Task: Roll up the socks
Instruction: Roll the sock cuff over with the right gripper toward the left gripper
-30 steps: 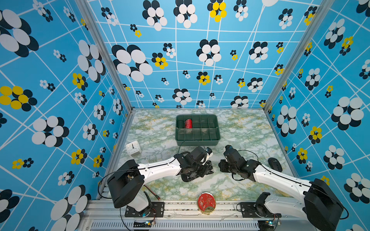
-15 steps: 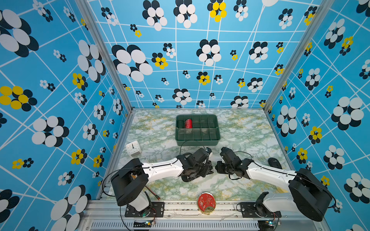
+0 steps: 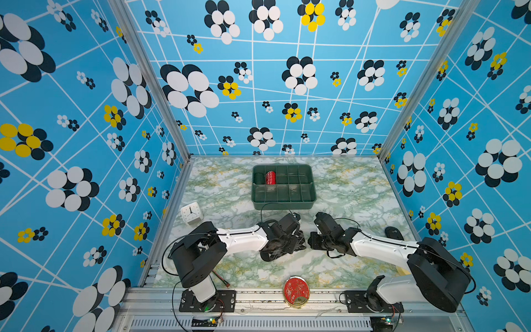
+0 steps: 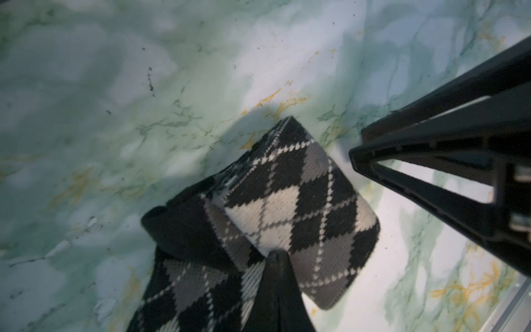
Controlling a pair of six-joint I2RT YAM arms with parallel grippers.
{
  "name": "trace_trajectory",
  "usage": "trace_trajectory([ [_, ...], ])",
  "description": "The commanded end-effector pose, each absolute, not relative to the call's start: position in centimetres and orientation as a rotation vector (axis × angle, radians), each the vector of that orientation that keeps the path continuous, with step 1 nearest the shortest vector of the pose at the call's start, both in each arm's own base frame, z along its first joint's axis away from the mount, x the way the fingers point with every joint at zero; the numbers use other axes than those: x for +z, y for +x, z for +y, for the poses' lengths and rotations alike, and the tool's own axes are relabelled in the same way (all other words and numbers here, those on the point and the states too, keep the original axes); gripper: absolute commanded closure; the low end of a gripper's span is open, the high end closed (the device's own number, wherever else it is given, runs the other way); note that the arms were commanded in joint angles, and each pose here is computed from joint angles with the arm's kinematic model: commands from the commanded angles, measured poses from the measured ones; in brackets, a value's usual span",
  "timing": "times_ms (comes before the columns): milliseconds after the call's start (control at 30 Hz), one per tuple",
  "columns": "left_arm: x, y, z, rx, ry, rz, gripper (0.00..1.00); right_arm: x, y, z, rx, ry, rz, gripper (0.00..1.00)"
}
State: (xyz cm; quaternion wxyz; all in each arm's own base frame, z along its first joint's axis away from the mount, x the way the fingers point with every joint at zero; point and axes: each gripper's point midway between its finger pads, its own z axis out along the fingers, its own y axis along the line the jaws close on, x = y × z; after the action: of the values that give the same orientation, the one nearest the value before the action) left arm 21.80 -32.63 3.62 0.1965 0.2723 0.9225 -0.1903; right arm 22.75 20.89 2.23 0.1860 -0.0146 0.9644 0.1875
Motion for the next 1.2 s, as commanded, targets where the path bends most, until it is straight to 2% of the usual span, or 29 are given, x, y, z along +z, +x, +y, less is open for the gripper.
trace_trajectory([
  [0, 3.4, 22.9, -32.5, -0.510, 0.720, 2.586, 1.00, 2.4, 23.3, 21.7, 0.561, -0.039, 2.713, 0.76],
  [467, 2.1, 23.3, -32.2, -0.505, 0.702, 2.615, 1.00, 2.1, 23.7, 23.0, 0.655, -0.061, 2.694, 0.76],
  [1167, 2.1, 23.4, -31.4, -0.506, 0.695, 2.636, 1.00, 5.5, 23.5, 26.1, 0.943, -0.141, 2.551, 0.75],
])
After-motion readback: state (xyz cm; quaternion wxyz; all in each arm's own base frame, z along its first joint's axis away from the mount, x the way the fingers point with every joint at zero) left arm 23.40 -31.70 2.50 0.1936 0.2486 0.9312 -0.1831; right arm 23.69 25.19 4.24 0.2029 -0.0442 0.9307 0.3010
